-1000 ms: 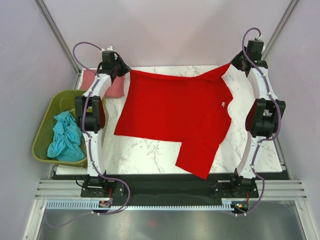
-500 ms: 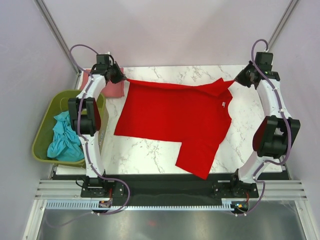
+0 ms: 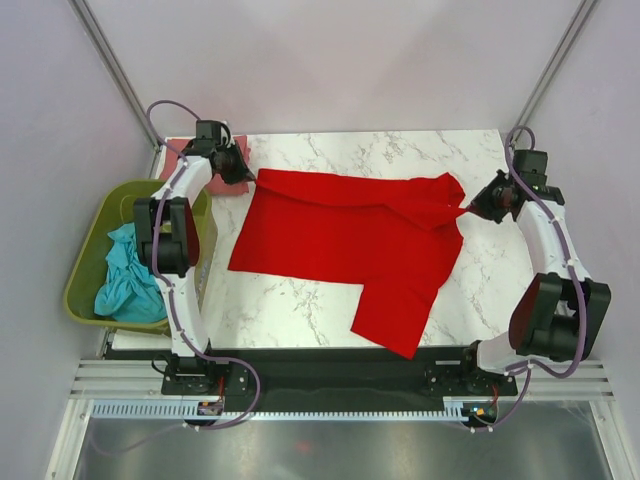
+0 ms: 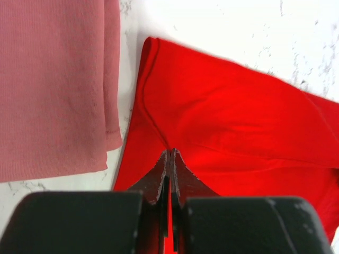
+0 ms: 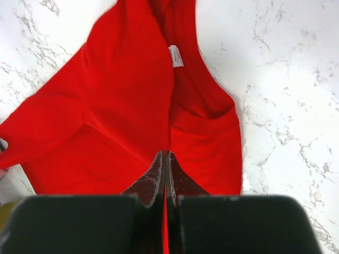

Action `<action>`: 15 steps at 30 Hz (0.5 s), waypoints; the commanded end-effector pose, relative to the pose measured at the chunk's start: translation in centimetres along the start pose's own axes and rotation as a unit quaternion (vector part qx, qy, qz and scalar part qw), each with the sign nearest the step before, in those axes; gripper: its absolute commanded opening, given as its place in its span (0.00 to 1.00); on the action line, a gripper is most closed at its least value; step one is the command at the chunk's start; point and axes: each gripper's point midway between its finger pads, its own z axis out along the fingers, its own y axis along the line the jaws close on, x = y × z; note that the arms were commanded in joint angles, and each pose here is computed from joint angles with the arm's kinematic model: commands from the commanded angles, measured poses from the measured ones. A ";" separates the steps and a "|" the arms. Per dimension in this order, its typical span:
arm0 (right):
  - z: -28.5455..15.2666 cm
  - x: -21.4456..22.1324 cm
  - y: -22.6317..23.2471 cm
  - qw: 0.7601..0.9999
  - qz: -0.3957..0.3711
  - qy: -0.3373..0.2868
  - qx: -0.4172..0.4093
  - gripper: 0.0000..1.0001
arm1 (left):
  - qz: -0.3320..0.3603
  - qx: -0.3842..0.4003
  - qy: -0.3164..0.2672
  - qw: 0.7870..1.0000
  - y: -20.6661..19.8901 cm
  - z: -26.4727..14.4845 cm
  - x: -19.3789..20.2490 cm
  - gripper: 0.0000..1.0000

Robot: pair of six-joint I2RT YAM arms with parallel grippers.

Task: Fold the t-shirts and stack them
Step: Fold the tshirt

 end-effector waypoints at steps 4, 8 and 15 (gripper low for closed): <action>-2.3 -0.6 -0.4 1.000 -0.002 -0.020 -0.011 0.00 | 0.050 -0.018 -0.010 0.999 -0.6 -1.7 -0.4 0.02; -2.5 0.8 -0.4 1.000 0.017 -0.005 -0.026 0.00 | 0.061 -0.032 -0.003 0.998 -0.3 -1.4 0.5 0.02; -1.0 5.3 -3.6 0.999 0.045 0.013 -0.009 0.00 | 0.086 -0.090 -0.011 0.992 1.1 -1.3 1.0 0.02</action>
